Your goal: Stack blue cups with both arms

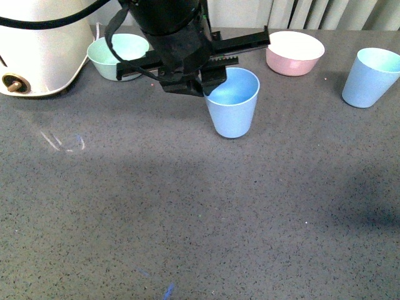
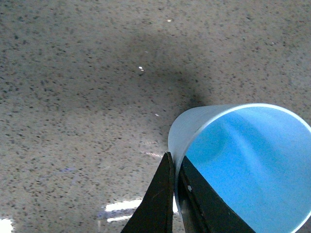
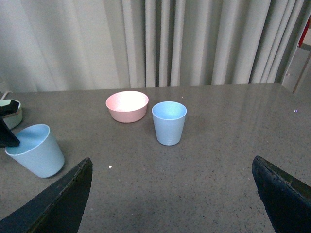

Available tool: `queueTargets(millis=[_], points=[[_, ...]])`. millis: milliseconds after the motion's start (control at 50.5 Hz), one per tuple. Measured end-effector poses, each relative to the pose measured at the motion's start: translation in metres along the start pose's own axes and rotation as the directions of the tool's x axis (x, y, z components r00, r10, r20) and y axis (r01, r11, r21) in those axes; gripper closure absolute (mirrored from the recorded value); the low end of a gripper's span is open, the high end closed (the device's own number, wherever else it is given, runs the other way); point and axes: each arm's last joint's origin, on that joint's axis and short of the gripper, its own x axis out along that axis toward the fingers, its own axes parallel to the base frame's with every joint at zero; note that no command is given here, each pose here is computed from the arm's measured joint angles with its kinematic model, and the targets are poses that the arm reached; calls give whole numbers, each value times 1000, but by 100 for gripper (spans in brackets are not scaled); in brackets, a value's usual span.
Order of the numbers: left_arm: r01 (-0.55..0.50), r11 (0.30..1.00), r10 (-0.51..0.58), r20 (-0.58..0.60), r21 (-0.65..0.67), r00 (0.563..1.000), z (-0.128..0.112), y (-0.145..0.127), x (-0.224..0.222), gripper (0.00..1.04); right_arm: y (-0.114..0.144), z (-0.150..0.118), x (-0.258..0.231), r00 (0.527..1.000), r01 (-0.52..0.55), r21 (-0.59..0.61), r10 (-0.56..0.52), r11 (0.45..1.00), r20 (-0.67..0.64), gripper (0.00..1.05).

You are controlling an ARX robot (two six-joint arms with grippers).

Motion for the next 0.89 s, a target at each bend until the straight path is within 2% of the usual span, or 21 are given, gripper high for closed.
queueTargets(millis=[238,475,733,891], points=[[7,998,-5,-26,62,1000,-17,-29,8,103,0,0,0,1000,0,0,0,1000,0,9],[6,996,-3,-34,87,999,-23,-39,11,101,0,0,0,1000,0,0,0,1000,0,9],[12,996,-8,-39,91,999,-24,-40,12,66,0,0,0,1000,0,0,0,1000,0,9],[42,996,-42,8,83,999,-21,-42,-3,36,0,0,0,1000,0,0,0,1000,0,9]])
